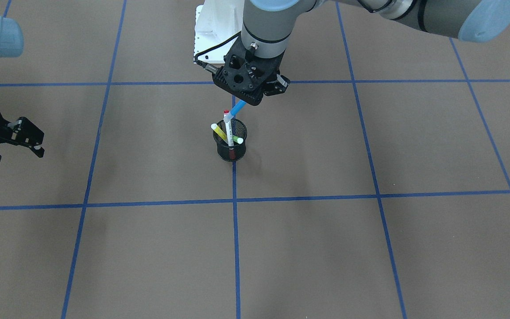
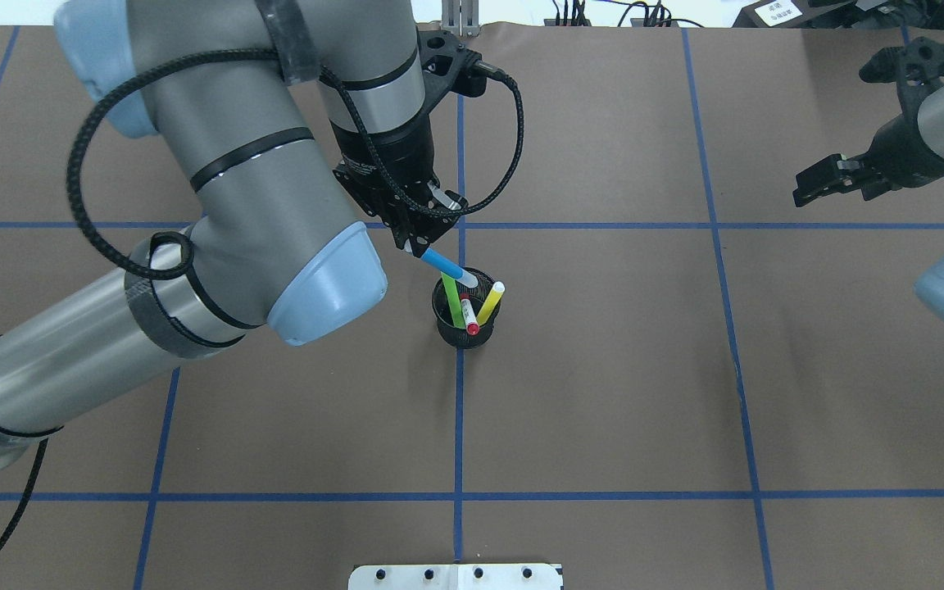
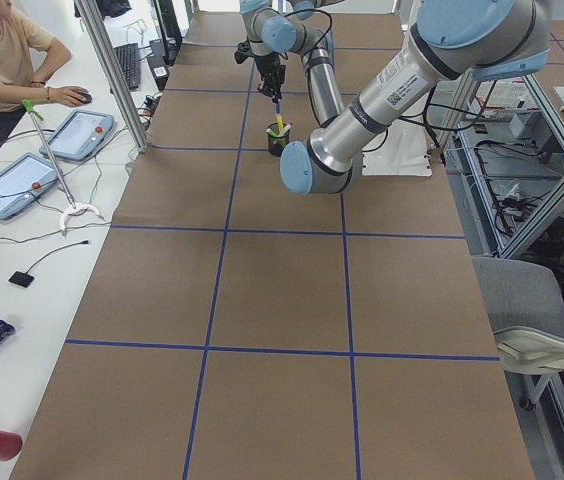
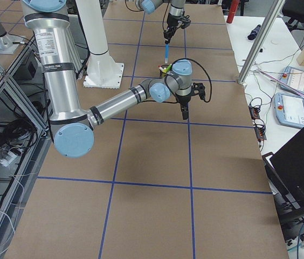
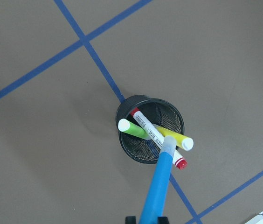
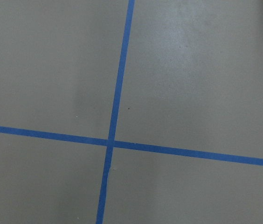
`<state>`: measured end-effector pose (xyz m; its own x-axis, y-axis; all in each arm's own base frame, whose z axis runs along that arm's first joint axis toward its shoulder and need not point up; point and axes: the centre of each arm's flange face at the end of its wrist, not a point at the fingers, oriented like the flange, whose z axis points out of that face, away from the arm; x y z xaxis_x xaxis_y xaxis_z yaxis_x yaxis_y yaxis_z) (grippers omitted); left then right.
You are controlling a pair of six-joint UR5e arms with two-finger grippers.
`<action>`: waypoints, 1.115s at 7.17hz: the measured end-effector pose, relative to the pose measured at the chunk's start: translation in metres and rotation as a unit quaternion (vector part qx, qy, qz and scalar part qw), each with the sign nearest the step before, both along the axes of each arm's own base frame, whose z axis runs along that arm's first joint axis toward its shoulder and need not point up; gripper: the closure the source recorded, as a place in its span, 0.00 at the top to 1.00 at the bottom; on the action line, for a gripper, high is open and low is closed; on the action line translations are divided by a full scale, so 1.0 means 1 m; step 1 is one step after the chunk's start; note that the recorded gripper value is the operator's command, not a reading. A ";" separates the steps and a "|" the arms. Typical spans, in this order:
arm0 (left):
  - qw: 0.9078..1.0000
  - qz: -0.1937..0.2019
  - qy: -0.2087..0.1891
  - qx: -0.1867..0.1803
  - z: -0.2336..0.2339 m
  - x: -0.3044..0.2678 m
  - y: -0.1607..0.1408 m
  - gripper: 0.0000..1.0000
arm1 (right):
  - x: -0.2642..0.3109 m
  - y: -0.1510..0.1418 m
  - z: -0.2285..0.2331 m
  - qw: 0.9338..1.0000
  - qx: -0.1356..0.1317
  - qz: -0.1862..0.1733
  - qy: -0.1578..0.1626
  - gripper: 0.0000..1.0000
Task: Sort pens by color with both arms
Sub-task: 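Lift the blue marker out of the cup with the left gripper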
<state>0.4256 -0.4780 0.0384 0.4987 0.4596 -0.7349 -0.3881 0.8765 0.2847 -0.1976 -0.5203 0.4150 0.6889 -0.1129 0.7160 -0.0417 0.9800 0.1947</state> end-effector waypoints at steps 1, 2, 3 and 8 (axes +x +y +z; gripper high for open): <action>0.999 -0.042 0.009 -0.021 -0.006 -0.013 0.006 0.00 | 0.000 -0.001 0.001 1.000 0.000 0.001 0.001 1.00; 0.994 -0.097 0.024 -0.045 -0.010 -0.020 0.007 0.00 | 0.000 -0.001 0.002 1.000 0.001 0.002 0.003 1.00; 0.984 -0.155 0.048 -0.076 -0.004 -0.021 0.004 0.00 | 0.000 -0.001 0.003 1.000 0.000 0.002 0.004 1.00; 0.870 -0.431 0.126 -0.201 -0.008 0.072 0.000 0.00 | 0.000 -0.002 0.010 1.000 -0.009 0.003 0.008 1.00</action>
